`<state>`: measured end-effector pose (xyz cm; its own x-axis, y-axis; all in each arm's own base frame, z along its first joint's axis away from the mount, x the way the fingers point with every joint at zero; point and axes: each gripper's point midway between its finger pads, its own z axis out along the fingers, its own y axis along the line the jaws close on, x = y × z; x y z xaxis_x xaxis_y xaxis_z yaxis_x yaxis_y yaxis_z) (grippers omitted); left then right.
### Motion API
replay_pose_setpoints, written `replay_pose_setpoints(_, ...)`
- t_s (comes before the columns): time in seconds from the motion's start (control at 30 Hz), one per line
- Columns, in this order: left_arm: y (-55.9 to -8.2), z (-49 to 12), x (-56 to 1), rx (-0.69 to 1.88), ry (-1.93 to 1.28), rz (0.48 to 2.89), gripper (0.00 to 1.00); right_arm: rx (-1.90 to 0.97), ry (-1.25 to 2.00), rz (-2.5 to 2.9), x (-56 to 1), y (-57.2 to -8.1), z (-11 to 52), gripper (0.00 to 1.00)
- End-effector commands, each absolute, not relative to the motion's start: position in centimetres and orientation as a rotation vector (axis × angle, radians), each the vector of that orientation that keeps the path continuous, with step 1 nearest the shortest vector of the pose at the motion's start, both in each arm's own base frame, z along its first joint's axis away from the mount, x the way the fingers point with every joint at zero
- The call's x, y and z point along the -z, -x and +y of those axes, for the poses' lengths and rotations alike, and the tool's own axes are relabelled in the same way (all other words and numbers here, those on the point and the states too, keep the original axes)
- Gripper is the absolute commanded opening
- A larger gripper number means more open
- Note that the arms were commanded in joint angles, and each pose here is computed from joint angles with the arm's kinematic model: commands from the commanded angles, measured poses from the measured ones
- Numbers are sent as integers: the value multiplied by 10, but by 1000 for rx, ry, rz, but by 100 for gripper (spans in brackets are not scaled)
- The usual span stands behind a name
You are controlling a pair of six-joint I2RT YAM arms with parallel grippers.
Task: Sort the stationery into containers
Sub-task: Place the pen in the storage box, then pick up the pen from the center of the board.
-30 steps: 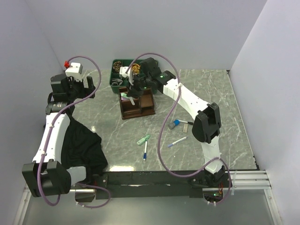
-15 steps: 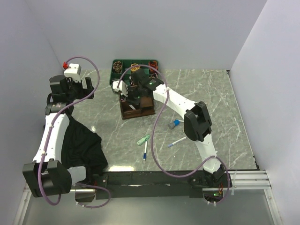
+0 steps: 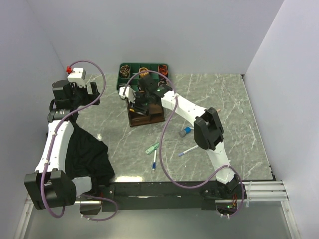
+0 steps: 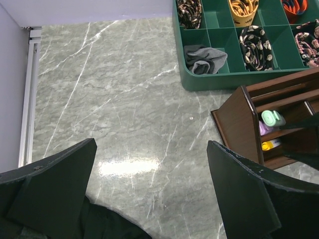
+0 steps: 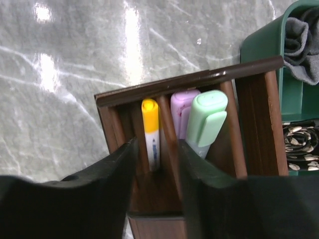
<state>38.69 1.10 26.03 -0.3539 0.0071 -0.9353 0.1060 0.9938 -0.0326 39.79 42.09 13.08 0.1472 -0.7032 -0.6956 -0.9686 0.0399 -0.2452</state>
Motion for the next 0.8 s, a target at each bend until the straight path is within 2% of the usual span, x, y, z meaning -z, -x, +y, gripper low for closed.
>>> replay_pose_setpoints(0.0,-390,8,-276,128,-82,1872,99,-479,1687,1570,-150,-396,430,52)
replay_pose_setpoints(0.2,-392,6,-278,140,-89,1867,99,-483,1651,1580,-166,-390,427,54)
replay_pose_setpoints(0.4,-391,20,-294,54,-37,1827,100,-524,1449,1639,-230,-382,384,54)
replay_pose_setpoints(0.53,-390,19,-295,89,18,1834,99,-679,1049,1887,-254,-397,327,54)
replay_pose_setpoints(0.57,-391,17,-295,106,22,1837,100,-678,905,1967,-253,-415,296,54)
replay_pose_setpoints(0.63,-390,9,-294,177,63,1842,99,-745,572,2157,-236,-424,257,54)
replay_pose_setpoints(0.67,-391,5,-290,210,77,1850,99,-711,397,2191,-229,-442,217,54)
replay_pose_setpoints(0.77,-392,-12,-290,329,56,1852,100,-639,30,2324,-187,-444,153,52)
